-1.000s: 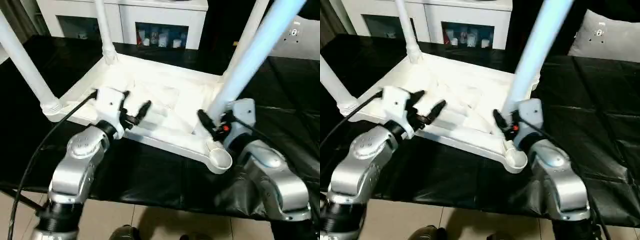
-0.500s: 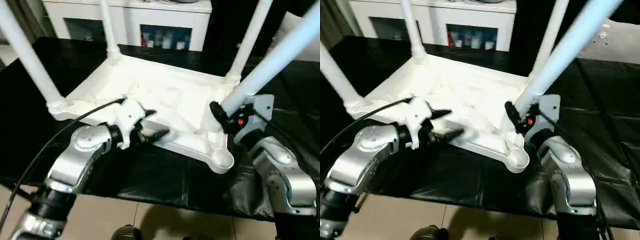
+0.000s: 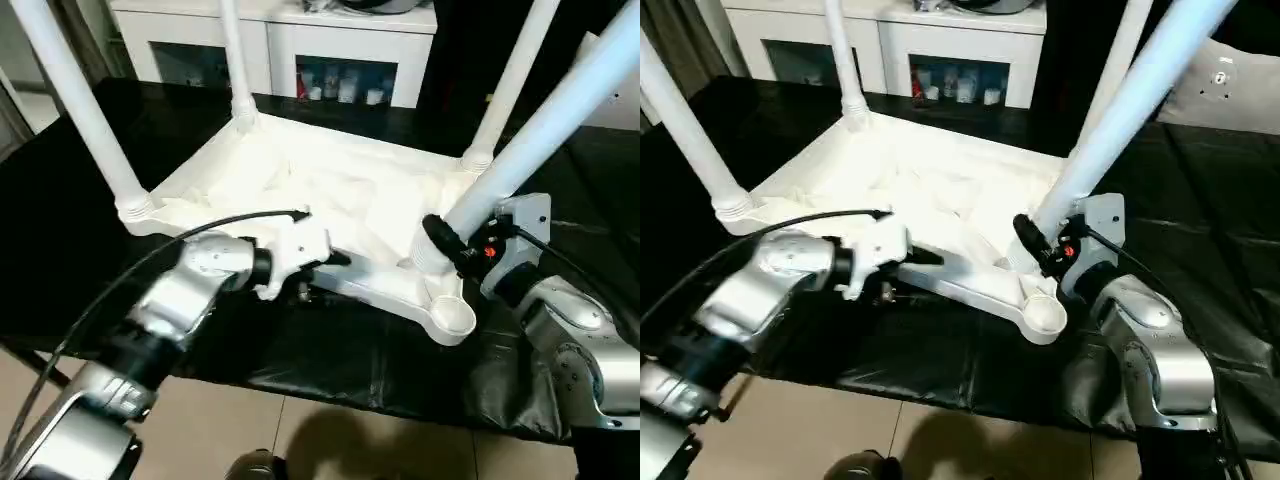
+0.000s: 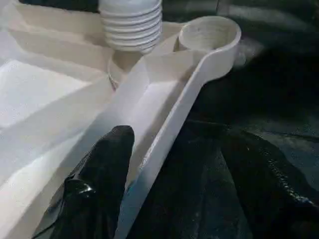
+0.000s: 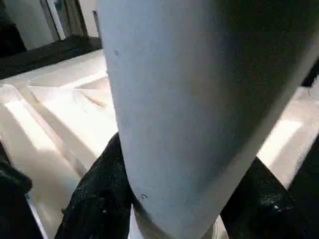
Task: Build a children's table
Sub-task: Move table base
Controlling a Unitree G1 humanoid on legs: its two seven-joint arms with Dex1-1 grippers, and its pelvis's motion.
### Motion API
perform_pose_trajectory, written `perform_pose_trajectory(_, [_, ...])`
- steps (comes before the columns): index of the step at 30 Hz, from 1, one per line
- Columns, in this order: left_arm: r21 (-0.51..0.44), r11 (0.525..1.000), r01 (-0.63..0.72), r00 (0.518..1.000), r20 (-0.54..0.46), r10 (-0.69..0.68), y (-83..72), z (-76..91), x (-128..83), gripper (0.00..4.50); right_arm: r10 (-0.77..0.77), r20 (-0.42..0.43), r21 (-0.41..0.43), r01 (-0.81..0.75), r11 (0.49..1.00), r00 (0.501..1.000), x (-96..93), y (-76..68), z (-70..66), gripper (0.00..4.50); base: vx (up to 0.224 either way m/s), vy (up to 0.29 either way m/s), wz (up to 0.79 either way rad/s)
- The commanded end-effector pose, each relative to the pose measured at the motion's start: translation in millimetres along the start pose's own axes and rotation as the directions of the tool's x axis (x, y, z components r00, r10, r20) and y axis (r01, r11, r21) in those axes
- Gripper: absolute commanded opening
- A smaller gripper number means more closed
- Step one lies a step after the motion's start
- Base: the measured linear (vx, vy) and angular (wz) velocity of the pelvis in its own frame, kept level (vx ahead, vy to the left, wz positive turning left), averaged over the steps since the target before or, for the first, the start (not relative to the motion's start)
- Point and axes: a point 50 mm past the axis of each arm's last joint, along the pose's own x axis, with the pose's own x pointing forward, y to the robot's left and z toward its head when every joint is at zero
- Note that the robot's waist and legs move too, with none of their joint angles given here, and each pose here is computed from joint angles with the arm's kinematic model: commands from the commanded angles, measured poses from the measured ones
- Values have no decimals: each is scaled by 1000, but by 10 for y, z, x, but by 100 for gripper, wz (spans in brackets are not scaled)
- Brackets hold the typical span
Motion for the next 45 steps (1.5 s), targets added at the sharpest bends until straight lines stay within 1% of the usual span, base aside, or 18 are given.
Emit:
perform_pose_trajectory(1, [31,1000,5,1000,-26,-4,67,4,40,291,1,29,-17,0,1000,1000,-43,-26,67,187,0,0,0])
perform_pose_trajectory(9, [67,998,-20,994,-106,27,197,-99,202,232,6,18,-30,-6,1000,1000,-79,-22,40,187,0,0,0])
perform_pose_trajectory(14, [97,995,4,983,-185,14,235,-181,219,196,13,9,-37,-12,999,1000,-90,-14,26,187,0,0,0])
perform_pose_trajectory(17, [100,995,22,980,-197,-2,245,-202,221,159,16,7,-38,-15,999,1000,-98,-8,17,187,0,0,0])
perform_pose_trajectory(19, [97,995,38,980,-197,-18,242,-202,221,157,16,7,-39,-16,999,1000,-102,-6,14,187,0,0,0])
perform_pose_trajectory(21, [74,985,154,965,-227,-134,202,-219,198,128,20,3,-46,-19,999,1000,-104,-8,10,187,0,0,0])
perform_pose_trajectory(24, [71,978,197,952,-253,-173,192,-235,181,117,21,2,-49,-21,999,1000,-104,-9,11,187,0,0,0])
perform_pose_trajectory(26, [55,970,239,936,-277,-215,184,-243,154,94,22,3,-52,-22,998,1000,-102,-11,14,187,0,0,0])
perform_pose_trajectory(27, [12,946,325,897,-321,-304,185,-235,88,86,25,4,-66,-25,998,1000,-92,-21,20,187,0,0,0])
perform_pose_trajectory(30, [-8,942,336,887,-333,-320,194,-233,66,60,27,6,-70,-26,997,1000,-84,-20,21,187,0,0,0])
perform_pose_trajectory(32, [-27,949,313,887,-348,-303,213,-252,49,51,28,8,-69,-28,997,1000,-75,-8,20,187,0,0,0])
perform_pose_trajectory(34, [-30,961,274,911,-314,-269,232,-251,50,28,32,9,-68,-31,997,999,-69,12,13,187,0,0,0])
perform_pose_trajectory(35, [-74,972,223,935,-267,-235,247,-263,44,28,37,8,-68,-36,997,999,-72,32,-1,187,0,0,0])
perform_pose_trajectory(36, [-74,972,223,935,-267,-235,247,-263,44,25,37,8,-68,-36,997,999,-72,32,-1,187,0,0,0])
perform_pose_trajectory(39, [-143,985,95,954,-268,-131,269,-388,-21,11,43,4,-67,-43,997,999,-75,54,-28,187,0,0,0])
perform_pose_trajectory(40, [-149,985,86,955,-269,-124,269,-398,-27,11,44,4,-67,-43,997,999,-75,55,-30,187,0,0,0])
perform_pose_trajectory(43, [-246,969,-33,964,-263,-34,256,-523,-103,5,53,-2,-64,-53,997,999,-54,74,-48,187,0,0,0])
perform_pose_trajectory(45, [-261,964,-40,966,-258,-30,244,-538,-117,3,56,-3,-64,-56,996,998,-50,79,-50,187,0,0,0])
